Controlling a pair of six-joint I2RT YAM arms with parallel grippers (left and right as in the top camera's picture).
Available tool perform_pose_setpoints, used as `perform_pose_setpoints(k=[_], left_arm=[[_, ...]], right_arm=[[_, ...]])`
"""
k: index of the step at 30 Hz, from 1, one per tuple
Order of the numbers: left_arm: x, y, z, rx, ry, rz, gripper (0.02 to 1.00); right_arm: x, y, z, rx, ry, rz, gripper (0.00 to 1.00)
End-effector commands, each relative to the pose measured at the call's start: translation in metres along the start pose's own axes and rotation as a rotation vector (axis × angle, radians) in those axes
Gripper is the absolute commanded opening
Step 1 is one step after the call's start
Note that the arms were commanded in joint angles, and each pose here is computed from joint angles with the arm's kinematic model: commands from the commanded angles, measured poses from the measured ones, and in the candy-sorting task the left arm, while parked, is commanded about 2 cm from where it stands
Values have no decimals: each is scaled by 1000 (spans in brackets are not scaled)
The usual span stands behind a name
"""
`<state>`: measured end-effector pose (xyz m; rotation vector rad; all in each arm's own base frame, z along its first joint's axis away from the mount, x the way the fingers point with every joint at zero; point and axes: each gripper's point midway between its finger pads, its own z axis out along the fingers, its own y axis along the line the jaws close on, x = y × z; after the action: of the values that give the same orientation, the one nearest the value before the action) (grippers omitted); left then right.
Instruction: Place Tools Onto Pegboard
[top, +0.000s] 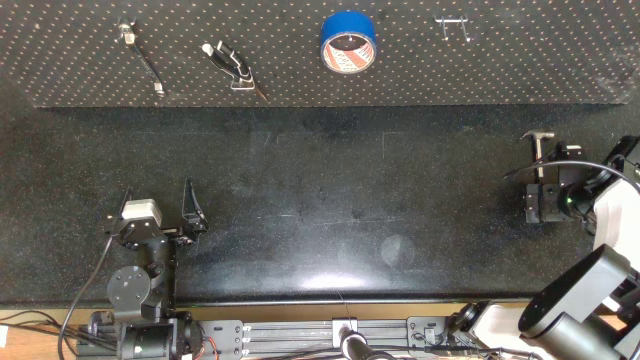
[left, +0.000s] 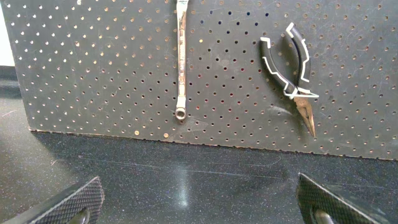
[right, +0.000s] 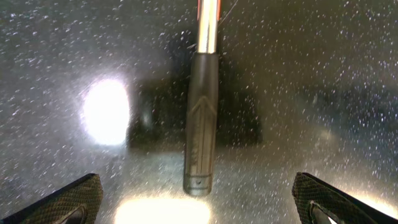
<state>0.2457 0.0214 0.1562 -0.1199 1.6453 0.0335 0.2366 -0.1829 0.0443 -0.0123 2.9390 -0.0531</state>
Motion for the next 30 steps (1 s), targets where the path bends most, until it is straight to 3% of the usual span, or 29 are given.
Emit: perform_pose_setpoints(k=[1, 9, 15, 26, 30], left_arm=[[0, 2, 0, -15, -2, 2, 996], [0, 2, 0, -15, -2, 2, 996], [0, 2, 0, -15, -2, 2, 996], [0, 2, 0, -15, -2, 2, 996], [0, 2, 0, -15, -2, 2, 996]], right_arm=[[-2, 1, 5, -18, -14, -60, 1000], [-7, 3, 10, -27, -27, -79, 1000], [-15, 9, 12, -55, -55, 9, 1000], [-13, 6, 22, -51, -31, 10, 1000], [-14, 5, 22, -47, -35, -25, 1000]])
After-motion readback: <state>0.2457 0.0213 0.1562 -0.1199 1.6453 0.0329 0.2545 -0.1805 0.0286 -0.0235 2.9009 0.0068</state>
